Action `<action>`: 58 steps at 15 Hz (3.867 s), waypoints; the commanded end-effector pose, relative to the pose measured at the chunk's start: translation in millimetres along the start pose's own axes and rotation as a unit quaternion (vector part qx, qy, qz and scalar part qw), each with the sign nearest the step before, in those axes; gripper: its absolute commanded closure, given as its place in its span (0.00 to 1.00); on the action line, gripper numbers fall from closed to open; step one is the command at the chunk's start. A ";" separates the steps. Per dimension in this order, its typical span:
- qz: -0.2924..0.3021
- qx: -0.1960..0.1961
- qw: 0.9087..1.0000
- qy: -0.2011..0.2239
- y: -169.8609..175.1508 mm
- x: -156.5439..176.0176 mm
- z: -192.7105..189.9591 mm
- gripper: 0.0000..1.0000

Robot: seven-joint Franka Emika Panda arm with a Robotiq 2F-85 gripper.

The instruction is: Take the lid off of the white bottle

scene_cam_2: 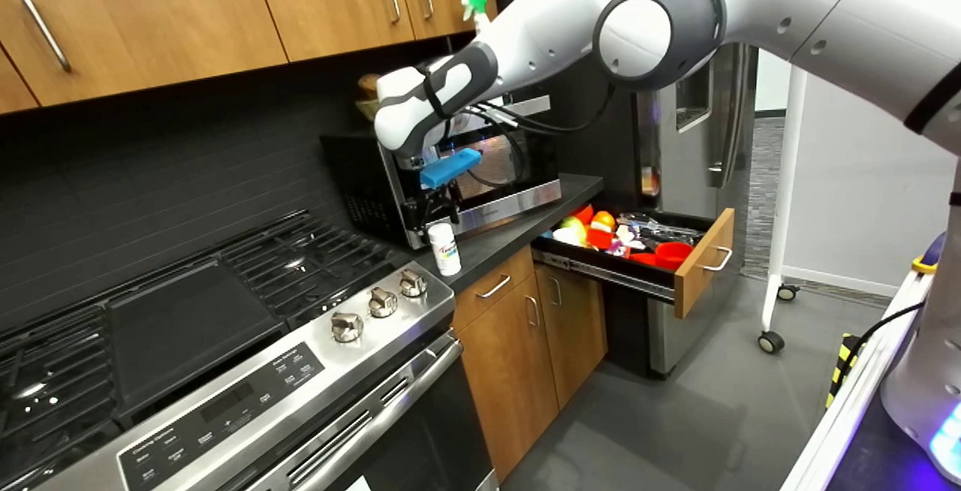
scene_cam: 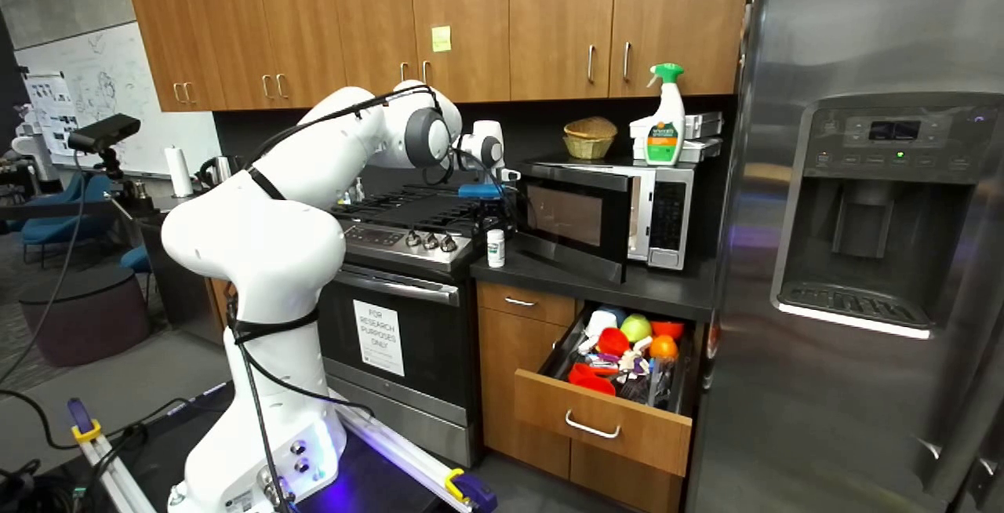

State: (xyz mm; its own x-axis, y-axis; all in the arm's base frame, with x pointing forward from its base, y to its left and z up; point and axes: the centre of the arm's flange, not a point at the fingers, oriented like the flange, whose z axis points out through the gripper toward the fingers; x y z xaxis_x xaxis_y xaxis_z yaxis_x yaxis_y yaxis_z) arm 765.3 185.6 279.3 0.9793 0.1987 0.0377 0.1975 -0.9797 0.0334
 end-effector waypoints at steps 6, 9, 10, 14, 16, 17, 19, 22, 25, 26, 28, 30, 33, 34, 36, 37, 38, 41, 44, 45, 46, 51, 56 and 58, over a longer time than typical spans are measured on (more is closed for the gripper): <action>0.001 -0.001 1.000 -0.004 6.9 10.3 -2.7 0.29; 0.002 -0.001 1.000 -0.005 8.1 10.1 -2.6 0.34; 0.002 -0.001 1.000 -0.005 8.1 9.8 -3.0 0.31; 0.001 -0.002 1.000 -0.003 7.0 10.5 -5.4 0.35; 0.001 -0.002 1.000 -0.002 6.2 11.0 -7.2 0.40; 0.000 -0.002 1.000 -0.001 5.2 11.2 -8.4 0.40; -0.001 -0.003 1.000 0.000 3.6 11.6 -9.1 0.47; -0.002 -0.003 1.000 0.000 1.3 11.6 -9.0 0.53; -0.003 -0.004 1.000 0.000 -0.1 11.6 -10.7 0.65; -0.003 -0.004 1.000 0.001 -0.5 11.6 -11.3 0.68; -0.002 -0.004 1.000 0.002 -1.2 11.6 -13.2 0.68; -0.003 -0.004 1.000 0.005 -2.6 11.7 -17.6 0.68; -0.004 -0.005 1.000 0.010 -4.6 13.4 -24.2 0.68; -0.005 -0.005 1.000 0.012 -5.4 13.9 -26.2 0.68; -0.006 -0.005 1.000 0.015 -7.5 14.6 -29.5 0.68; -0.006 -0.005 1.000 0.017 -8.6 14.6 -31.1 0.68; -0.006 -0.005 1.000 0.018 -9.6 14.5 -32.4 0.68; -0.006 -0.005 1.000 0.020 -11.1 13.5 -36.6 0.68; -0.007 -0.006 1.000 0.020 -12.9 10.7 -40.9 0.68; -0.008 -0.006 1.000 0.020 -13.8 9.6 -42.1 0.68; -0.008 -0.006 1.000 0.020 -14.9 8.6 -43.2 0.68; -0.016 -0.006 1.000 0.022 -26.1 2.9 -52.7 0.68; -0.024 -0.004 0.999 0.021 -39.0 -2.2 -58.1 0.68; -0.029 -0.004 0.999 0.018 -44.4 -4.0 -58.3 0.68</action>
State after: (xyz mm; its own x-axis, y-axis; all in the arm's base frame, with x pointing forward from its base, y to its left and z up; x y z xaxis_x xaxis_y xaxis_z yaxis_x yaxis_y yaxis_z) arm 762.5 226.9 324.5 0.9655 0.2450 0.0888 0.2431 -0.9695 0.0318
